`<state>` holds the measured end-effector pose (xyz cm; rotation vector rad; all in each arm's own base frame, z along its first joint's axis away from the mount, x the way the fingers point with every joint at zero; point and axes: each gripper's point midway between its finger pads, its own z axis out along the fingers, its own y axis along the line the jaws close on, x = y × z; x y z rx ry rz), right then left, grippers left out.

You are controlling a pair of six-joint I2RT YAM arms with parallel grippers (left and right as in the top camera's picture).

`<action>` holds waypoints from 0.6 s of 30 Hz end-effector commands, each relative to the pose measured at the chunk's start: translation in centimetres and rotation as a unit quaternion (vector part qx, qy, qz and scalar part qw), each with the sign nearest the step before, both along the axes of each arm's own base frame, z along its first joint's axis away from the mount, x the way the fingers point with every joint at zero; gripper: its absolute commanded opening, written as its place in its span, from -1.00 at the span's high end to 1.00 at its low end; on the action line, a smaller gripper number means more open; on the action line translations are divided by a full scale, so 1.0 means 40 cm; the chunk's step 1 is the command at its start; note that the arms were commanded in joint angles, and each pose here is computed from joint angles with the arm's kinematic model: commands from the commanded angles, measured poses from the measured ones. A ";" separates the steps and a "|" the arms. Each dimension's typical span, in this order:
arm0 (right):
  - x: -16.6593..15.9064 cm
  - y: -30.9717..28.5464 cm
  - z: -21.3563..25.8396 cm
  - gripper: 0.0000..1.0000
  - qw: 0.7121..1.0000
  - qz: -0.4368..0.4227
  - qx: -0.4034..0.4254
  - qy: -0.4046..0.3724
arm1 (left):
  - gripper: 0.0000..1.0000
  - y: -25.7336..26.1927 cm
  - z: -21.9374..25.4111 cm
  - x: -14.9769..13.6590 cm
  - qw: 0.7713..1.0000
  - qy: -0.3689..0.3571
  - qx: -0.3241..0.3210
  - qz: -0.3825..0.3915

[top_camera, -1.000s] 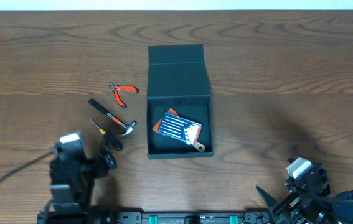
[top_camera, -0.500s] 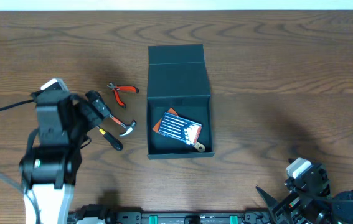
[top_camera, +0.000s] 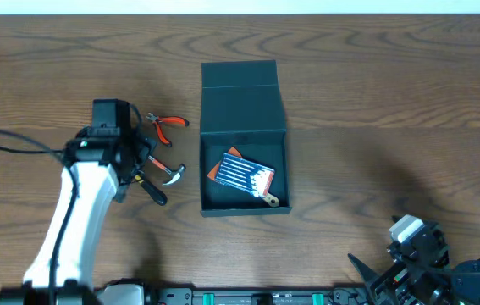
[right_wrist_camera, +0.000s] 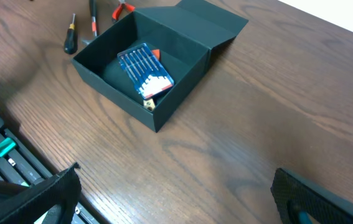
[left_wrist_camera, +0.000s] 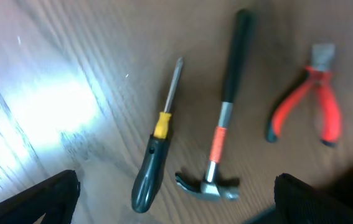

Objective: Pack container
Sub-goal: 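Reach the left gripper toward the yellow-black screwdriver on the left, then close the left gripper on the screwdriver's black handle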

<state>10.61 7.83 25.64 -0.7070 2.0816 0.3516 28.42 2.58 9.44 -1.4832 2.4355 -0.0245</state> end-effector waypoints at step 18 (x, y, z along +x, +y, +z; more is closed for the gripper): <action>0.003 -0.005 0.002 -0.98 1.000 -0.011 0.005 0.000 | -0.99 -0.051 -0.209 -0.040 0.993 0.083 -0.077 0.041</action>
